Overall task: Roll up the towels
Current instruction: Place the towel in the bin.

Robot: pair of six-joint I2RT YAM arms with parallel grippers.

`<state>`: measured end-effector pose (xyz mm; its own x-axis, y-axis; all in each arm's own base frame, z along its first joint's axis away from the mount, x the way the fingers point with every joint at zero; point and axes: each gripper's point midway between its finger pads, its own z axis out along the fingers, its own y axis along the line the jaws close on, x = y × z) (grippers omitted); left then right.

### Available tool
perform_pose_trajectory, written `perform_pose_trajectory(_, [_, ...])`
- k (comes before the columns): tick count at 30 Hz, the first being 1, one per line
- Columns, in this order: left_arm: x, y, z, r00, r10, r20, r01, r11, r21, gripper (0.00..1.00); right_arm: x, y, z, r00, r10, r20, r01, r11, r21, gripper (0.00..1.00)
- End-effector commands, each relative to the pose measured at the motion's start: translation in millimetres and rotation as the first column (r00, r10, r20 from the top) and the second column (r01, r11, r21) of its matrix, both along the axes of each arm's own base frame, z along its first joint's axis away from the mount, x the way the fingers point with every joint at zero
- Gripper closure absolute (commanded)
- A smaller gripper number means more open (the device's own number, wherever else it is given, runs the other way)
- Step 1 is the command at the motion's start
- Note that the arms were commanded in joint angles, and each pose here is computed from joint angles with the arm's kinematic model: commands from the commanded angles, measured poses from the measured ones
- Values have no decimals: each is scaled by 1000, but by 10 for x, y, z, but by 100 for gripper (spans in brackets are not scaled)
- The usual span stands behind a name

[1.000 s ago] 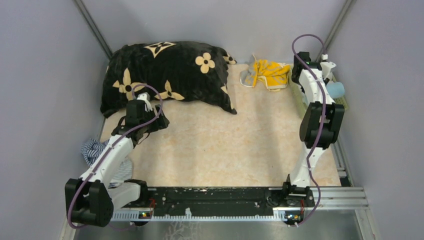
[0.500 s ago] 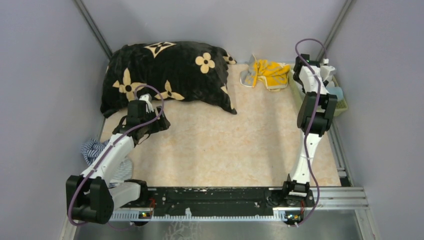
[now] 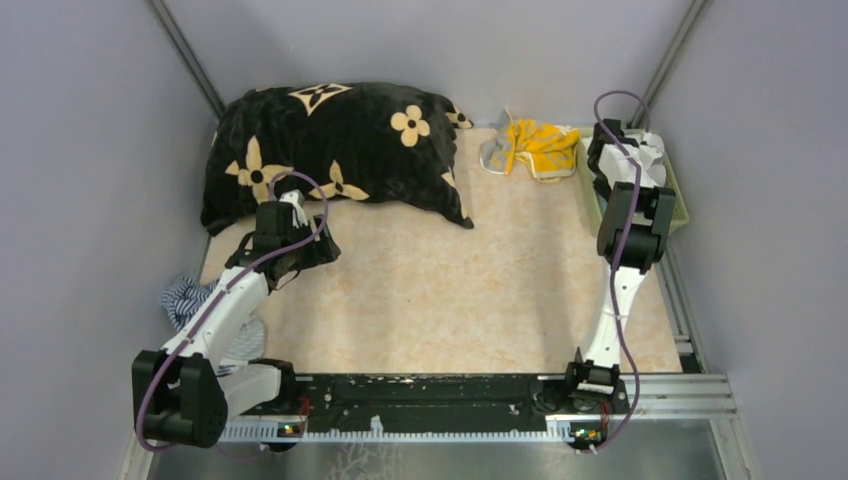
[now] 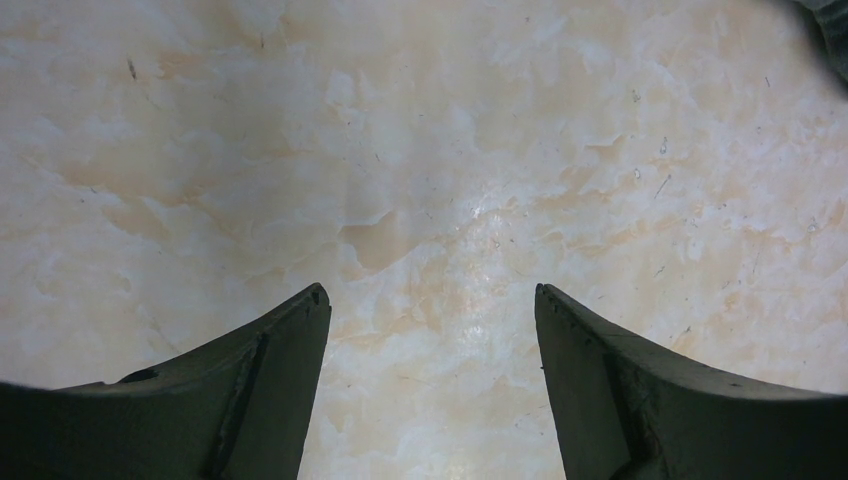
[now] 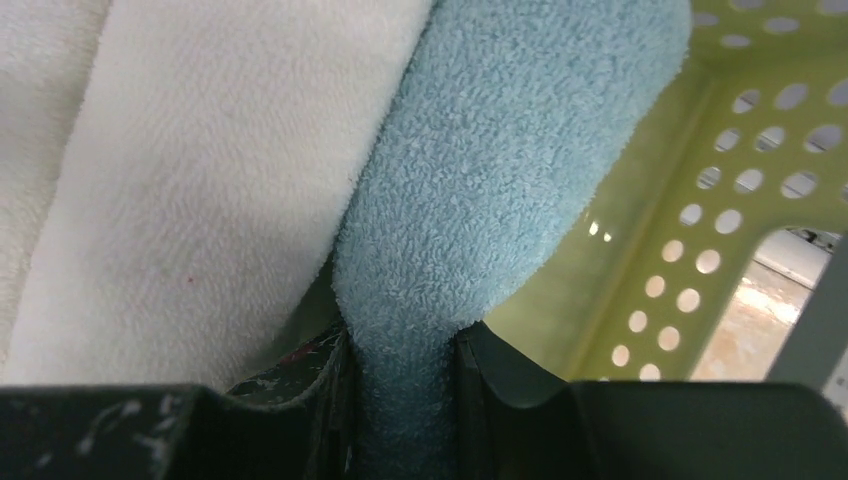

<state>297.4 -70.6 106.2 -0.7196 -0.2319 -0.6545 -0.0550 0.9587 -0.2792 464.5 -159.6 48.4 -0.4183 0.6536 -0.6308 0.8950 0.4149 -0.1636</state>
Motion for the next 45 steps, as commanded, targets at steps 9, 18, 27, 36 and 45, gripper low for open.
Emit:
perform_pose_trajectory(9, [-38, 21, -13, 1000, 15, -2, -15, 1000, -7, 19, 381, 24, 38, 966, 54, 252, -80, 992, 93, 79])
perform_pose_trajectory(18, [-40, 23, -29, 1000, 19, -8, -19, 1000, -7, 19, 293, 61, 115, 969, 39, 244, -68, 991, 111, 45])
perform_pose_trajectory(27, [-44, 37, -16, 1000, 23, -4, -23, 1000, -1, 19, 186, 56, 230, 967, -2, 256, -27, 994, 109, 31])
perform_pose_trajectory(36, [-56, 35, -28, 1000, 23, -6, -23, 1000, -3, 19, 110, 60, 467, 959, -19, 284, -11, 995, 104, 22])
perform_pose_trajectory(45, [-55, 45, -5, 1000, 23, 3, -23, 1000, 1, 19, -15, 42, 904, 947, 13, 320, -34, 998, 59, 8])
